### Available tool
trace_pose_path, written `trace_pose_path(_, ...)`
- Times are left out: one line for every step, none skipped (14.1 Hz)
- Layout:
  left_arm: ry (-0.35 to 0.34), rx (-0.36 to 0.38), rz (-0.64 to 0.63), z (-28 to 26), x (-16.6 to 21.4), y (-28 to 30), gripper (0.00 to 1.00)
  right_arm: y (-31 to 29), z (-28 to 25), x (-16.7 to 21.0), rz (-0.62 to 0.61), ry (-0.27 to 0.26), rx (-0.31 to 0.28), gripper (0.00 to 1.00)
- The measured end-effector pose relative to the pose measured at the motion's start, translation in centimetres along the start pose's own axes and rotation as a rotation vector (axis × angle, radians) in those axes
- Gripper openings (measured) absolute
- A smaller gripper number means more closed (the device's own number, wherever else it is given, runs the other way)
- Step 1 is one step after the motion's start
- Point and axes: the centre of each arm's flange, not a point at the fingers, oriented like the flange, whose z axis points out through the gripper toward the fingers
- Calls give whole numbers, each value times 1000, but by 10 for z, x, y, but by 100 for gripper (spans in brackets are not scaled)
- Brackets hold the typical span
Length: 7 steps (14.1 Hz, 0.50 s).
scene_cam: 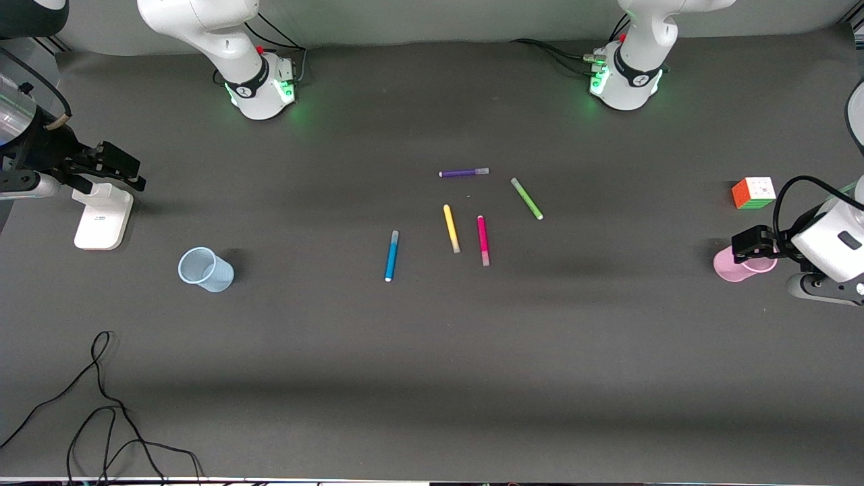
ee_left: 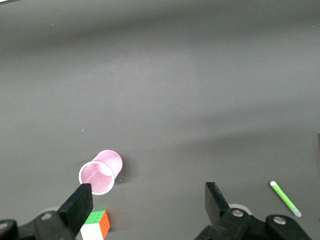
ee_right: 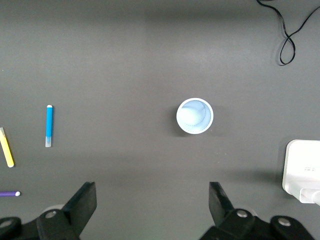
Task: Place pink and blue markers in matching cups
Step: 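Move the right gripper over the blue marker and lower it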
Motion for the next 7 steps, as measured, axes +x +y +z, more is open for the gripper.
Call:
trace_pose_path(-3, 0, -7, -1, -2, -4, 100, -1, 0, 0, -1, -1, 0, 100)
trace_pose_path(-11, -4, -20, -5, -6, -11, 100, -2, 1, 0, -4, -1, -1, 100)
trace_pose_path(-21, -7, -31, -11, -11, -19, 100, -5, 1, 0, -10, -2, -2, 100)
trace_pose_path(-22, -8, -34, -16, -16, -23, 100, -8, 4, 1, -14, -7, -3, 100)
trace_pose_path(-20, -8, -34, -20, -17, -23, 100, -11, 8, 3, -19, -16, -5, 100)
trace_pose_path(-17, -8, -29, -22, -18, -20, 100, -17, 18, 7, -27, -35, -8, 100)
trace_pose_path(-17, -9, -26, -22, -17, -18, 100, -27, 31, 12, -44, -60, -14, 100)
